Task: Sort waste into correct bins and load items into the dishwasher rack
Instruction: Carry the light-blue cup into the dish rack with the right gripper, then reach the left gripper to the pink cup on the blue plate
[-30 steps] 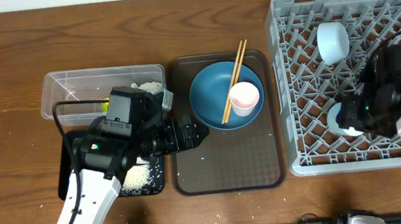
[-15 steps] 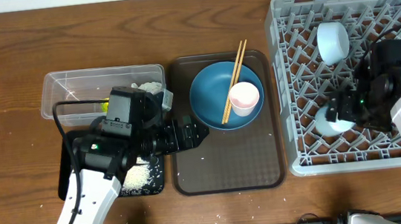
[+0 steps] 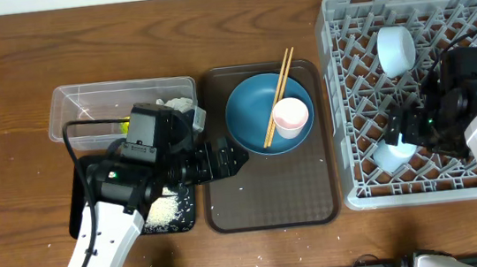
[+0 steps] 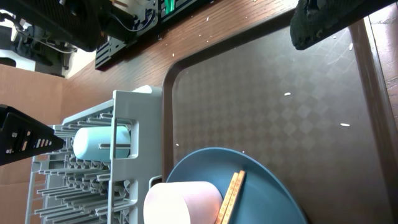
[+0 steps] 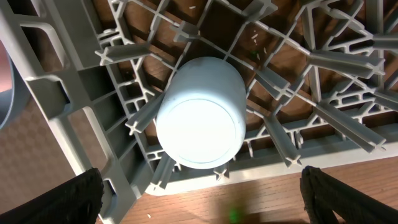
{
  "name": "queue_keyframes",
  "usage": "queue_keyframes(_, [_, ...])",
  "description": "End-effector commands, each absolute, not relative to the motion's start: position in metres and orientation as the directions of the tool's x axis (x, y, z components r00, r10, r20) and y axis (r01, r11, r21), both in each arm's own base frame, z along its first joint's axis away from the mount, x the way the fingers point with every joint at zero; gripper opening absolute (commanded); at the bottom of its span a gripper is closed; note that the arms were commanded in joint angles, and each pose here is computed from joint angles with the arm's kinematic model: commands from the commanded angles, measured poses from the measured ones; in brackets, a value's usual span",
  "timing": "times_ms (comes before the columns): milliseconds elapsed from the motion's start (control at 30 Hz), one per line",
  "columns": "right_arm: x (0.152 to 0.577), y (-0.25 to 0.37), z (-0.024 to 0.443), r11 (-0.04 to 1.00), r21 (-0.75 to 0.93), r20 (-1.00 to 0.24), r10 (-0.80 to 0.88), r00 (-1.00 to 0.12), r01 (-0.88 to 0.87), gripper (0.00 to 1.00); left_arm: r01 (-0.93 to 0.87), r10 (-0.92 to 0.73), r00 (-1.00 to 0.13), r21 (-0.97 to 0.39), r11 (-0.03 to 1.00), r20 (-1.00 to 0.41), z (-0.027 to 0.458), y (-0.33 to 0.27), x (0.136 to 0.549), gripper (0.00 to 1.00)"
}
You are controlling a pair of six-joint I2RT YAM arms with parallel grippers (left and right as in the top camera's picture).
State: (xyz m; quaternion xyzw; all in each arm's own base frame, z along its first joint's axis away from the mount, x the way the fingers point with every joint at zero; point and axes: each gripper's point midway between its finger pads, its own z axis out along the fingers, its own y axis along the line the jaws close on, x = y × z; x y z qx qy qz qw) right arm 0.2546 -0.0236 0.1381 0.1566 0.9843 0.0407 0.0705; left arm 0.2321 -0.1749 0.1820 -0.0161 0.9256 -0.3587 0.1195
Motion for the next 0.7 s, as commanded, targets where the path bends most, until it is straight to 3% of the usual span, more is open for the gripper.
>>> queue_keyframes(0, [0.257, -0.023, 0.14, 0.945, 0.11, -0.13, 0.32, -0.939, 0.307, 0.99, 0.067, -0.112, -0.968, -0.662, 0.747, -0.225, 0.184, -0.174, 0.232, 0.99])
queue_keyframes(667, [0.254, -0.023, 0.14, 0.945, 0.108, -0.118, 0.32, -0.94, 0.308, 0.99, 0.041, -0.161, -0.96, -0.688, 0.725, -0.228, 0.19, -0.177, 0.241, 0.98])
